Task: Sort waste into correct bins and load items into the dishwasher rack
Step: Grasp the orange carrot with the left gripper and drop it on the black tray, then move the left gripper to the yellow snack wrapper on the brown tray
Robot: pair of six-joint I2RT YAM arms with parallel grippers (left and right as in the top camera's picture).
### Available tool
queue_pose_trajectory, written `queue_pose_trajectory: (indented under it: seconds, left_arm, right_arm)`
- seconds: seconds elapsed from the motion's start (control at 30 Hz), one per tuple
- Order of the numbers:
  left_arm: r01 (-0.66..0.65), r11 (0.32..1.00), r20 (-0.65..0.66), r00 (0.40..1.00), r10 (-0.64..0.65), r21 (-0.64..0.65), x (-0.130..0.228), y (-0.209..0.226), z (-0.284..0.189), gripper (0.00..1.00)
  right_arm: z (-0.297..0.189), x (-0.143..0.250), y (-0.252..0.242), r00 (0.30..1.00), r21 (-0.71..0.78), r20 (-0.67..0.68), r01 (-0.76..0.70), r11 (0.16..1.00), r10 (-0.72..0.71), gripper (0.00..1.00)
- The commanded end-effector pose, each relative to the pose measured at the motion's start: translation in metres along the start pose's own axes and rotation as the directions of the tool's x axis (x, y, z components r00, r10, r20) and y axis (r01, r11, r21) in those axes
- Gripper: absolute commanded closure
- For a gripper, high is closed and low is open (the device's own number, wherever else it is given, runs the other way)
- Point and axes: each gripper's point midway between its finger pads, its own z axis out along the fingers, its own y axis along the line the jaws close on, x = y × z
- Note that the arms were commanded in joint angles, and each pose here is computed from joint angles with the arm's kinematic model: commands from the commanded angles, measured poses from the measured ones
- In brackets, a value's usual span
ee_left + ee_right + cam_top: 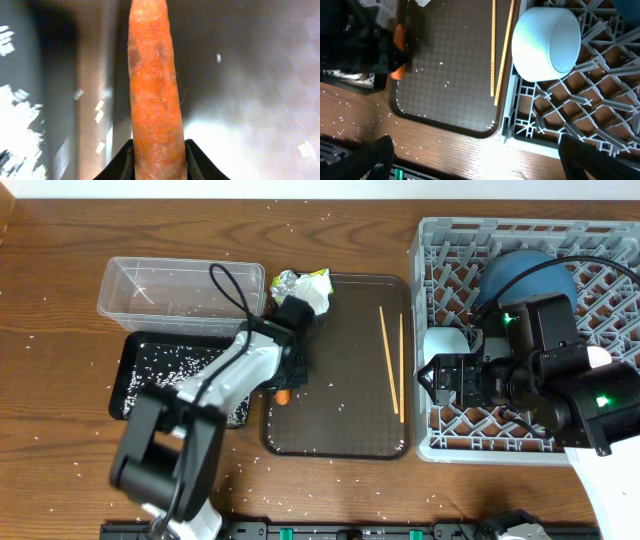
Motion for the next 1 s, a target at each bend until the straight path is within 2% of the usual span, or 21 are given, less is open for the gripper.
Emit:
queue_pose_trajectory:
  seconds: [0.0, 0.1, 0.23, 0.33, 0.53, 0.6, 0.77, 0.87, 0.93, 0.97]
  left_arm:
    - [0.041, 0.998, 0.091, 0.995, -0.046, 0.049, -0.012, 0.003, -0.046, 0.74]
    - [0.079, 0.996, 0.12, 0.989, -0.083, 0.037, -0.008, 0.023, -0.072, 0.74]
    - [0.273, 0.959, 0.184, 0.949, -0.256, -0.075, -0.005, 0.08, -0.096, 0.73]
    - [0.427, 0.898, 0.19, 0.895, -0.403, -0.106, 0.0, 0.112, -0.094, 0.73]
    - [0.69, 0.717, 0.19, 0.721, -0.667, -0.101, 0.005, 0.149, -0.062, 0.73]
    - [0.718, 0.69, 0.17, 0.694, -0.7, -0.092, 0.007, 0.15, -0.053, 0.73]
    - [0.721, 0.687, 0.153, 0.692, -0.705, -0.094, 0.011, 0.15, -0.045, 0.73]
    - [0.721, 0.688, 0.162, 0.69, -0.705, -0.081, 0.007, 0.149, -0.047, 0.35]
    - [0.714, 0.698, 0.163, 0.697, -0.698, -0.061, 0.003, 0.147, -0.052, 0.19]
    - [0.704, 0.708, 0.163, 0.706, -0.689, -0.053, 0.001, 0.146, -0.055, 0.17]
  right_arm:
    - [-0.001, 0.0, -0.001, 1.0, 0.001, 0.003, 0.009, 1.0, -0.009, 0.04]
    - [-0.001, 0.0, -0.001, 1.0, 0.001, 0.003, 0.009, 1.0, -0.009, 0.04]
    - [-0.001, 0.0, -0.001, 1.0, 0.0, 0.003, 0.009, 1.0, -0.009, 0.04]
    - [-0.001, 0.0, -0.001, 1.0, 0.0, 0.004, 0.008, 1.0, -0.008, 0.04]
    - [-0.001, 0.0, -0.001, 1.0, 0.0, 0.004, 0.008, 1.0, -0.008, 0.04]
    - [-0.001, 0.0, -0.001, 1.0, 0.0, 0.004, 0.008, 1.0, -0.008, 0.04]
    - [-0.002, 0.0, -0.001, 1.0, -0.001, 0.006, 0.009, 1.0, -0.009, 0.04]
    - [-0.003, 0.0, -0.001, 1.0, -0.001, 0.009, 0.009, 1.0, -0.009, 0.05]
    - [-0.003, 0.0, -0.001, 1.0, -0.001, 0.01, 0.013, 1.0, -0.013, 0.04]
    - [-0.003, 0.0, -0.001, 1.0, -0.002, 0.011, 0.019, 1.0, -0.019, 0.04]
